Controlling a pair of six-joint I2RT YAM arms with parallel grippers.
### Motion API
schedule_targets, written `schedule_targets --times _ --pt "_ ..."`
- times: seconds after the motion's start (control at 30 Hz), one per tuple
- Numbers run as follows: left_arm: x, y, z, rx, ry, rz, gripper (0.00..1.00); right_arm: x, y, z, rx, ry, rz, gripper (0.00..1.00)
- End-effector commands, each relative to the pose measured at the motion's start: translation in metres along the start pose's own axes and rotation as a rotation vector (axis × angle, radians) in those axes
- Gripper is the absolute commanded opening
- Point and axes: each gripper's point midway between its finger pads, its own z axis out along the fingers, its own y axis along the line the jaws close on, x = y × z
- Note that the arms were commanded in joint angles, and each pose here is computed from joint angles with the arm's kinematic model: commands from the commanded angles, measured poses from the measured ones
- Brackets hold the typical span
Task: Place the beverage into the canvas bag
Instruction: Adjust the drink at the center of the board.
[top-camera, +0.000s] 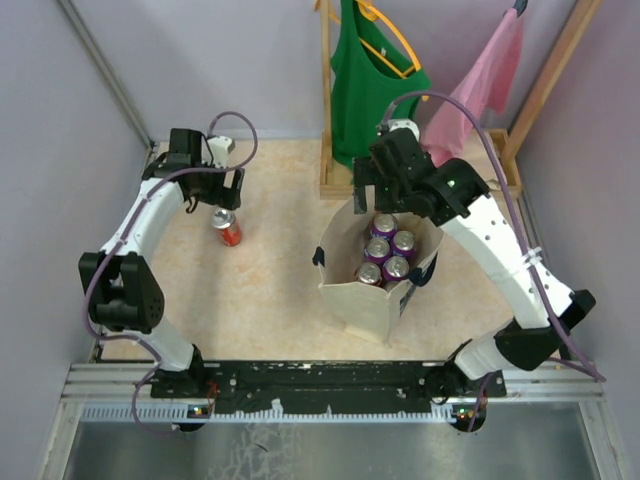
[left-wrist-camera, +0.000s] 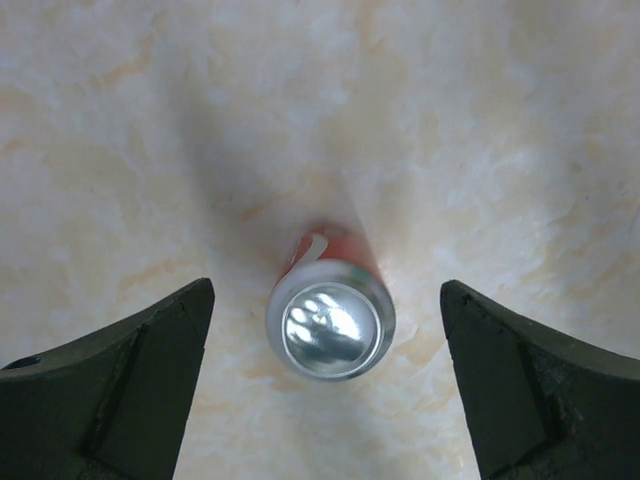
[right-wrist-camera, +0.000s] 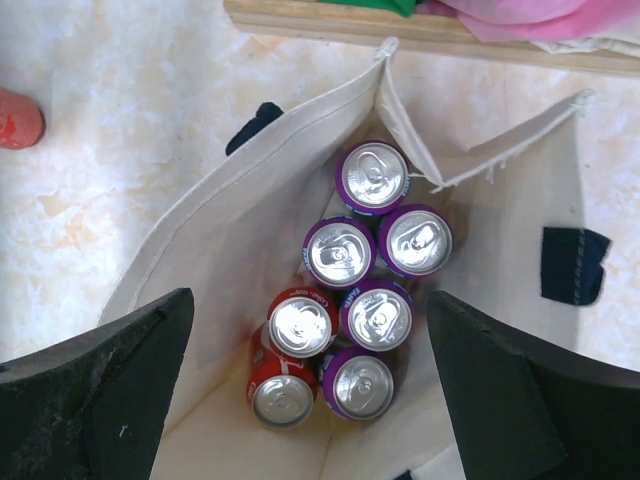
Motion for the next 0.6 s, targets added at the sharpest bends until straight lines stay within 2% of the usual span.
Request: schedule_targets --times 0.0,0.13,0.4,0.57 --pt "0.046 0.014 -0.003 -0.078 0.2 0.061 1.0 -0.017 0.014 0.008 -0.055 -0.035 -0.014 0.99" --pt "0.069 0.009 0.003 -0.053 0.292 0.037 1.0 -0.016 0.014 0.013 -0.063 -0.025 -0.022 0.99" --pt "0.087 -0.003 0.012 0.013 0.363 0.048 0.99 -0.012 0.012 0.017 -0.061 -0.016 -0.013 0.99" --pt "0.094 -0.009 0.02 0.042 0.387 0.05 0.9 -0.009 0.012 0.02 -0.063 -0.016 0.004 0.99"
